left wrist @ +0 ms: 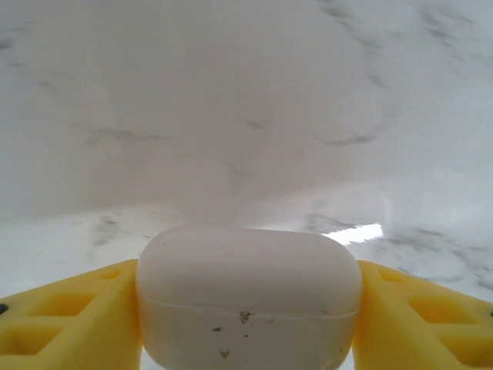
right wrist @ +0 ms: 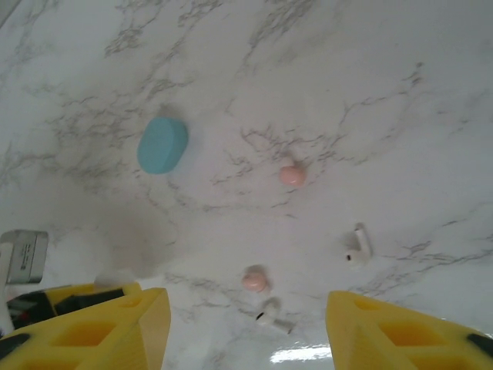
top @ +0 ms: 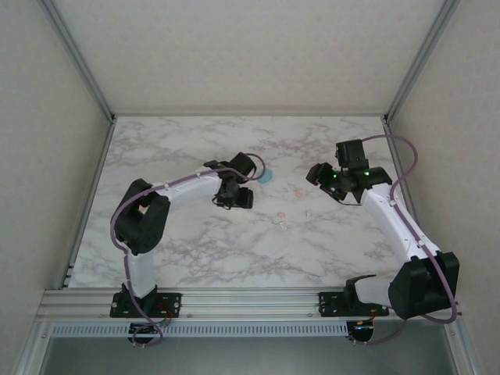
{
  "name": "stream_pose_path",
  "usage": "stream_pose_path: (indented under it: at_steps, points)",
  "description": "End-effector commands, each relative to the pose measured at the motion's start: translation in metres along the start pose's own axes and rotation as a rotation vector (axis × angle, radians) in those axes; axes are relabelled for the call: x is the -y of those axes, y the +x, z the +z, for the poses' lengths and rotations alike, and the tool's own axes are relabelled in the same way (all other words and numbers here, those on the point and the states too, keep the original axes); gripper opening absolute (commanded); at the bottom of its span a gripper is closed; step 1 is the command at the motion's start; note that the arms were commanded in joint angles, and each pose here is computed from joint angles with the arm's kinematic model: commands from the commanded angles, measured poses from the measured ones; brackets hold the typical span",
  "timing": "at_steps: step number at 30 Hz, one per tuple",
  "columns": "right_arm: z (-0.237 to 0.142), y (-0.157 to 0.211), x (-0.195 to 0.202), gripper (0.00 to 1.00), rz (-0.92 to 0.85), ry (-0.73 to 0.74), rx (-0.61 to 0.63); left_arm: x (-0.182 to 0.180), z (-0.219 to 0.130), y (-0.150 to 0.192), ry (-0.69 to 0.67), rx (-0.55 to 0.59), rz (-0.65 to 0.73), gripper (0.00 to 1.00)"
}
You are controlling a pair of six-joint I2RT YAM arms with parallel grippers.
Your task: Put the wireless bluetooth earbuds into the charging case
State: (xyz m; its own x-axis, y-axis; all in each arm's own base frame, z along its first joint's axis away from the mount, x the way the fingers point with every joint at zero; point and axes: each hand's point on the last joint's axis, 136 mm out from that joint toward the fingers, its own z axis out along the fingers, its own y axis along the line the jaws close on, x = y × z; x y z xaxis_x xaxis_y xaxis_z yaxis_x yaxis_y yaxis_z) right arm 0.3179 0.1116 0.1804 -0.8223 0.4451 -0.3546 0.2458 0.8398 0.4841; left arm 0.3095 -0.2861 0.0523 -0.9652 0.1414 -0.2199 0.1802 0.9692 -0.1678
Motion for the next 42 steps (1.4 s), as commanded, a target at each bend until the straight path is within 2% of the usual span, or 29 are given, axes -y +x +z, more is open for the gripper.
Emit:
stream_pose_path:
  at_steps: [1, 7, 15, 22, 27, 31, 34, 37, 42]
  points:
    - [-0.006, -0.009, 0.008, 0.57, -0.036, 0.019, 0.082, 0.008, 0.009, 0.009, -0.023, -0.047, 0.049, 0.63]
    - [-0.003, -0.008, 0.011, 0.57, -0.086, 0.002, 0.116, 0.015, 0.021, 0.018, -0.036, -0.097, 0.110, 0.63]
    - [0.006, -0.005, 0.003, 0.57, -0.132, -0.050, 0.093, 0.014, 0.031, 0.026, -0.041, -0.149, 0.134, 0.66]
    - [0.017, -0.009, -0.011, 0.58, -0.220, -0.116, 0.105, 0.015, 0.002, 0.007, -0.026, -0.038, 0.134, 0.75]
    - [0.031, -0.007, -0.026, 0.58, -0.317, -0.155, 0.091, 0.006, -0.047, -0.024, 0.024, 0.135, 0.064, 0.77]
    - [0.054, 0.013, -0.056, 0.58, -0.526, -0.213, 0.059, -0.030, -0.089, -0.050, 0.068, 0.285, -0.077, 0.78]
    - [0.076, 0.048, -0.078, 0.58, -0.761, -0.246, -0.008, -0.066, -0.112, -0.062, 0.086, 0.364, -0.193, 0.77]
    - [0.097, 0.086, -0.090, 0.59, -1.021, -0.262, -0.070, -0.101, -0.127, -0.065, 0.105, 0.433, -0.293, 0.77]
    - [0.128, 0.136, -0.094, 0.62, -1.353, -0.349, -0.139, -0.133, -0.141, -0.066, 0.152, 0.499, -0.388, 0.77]
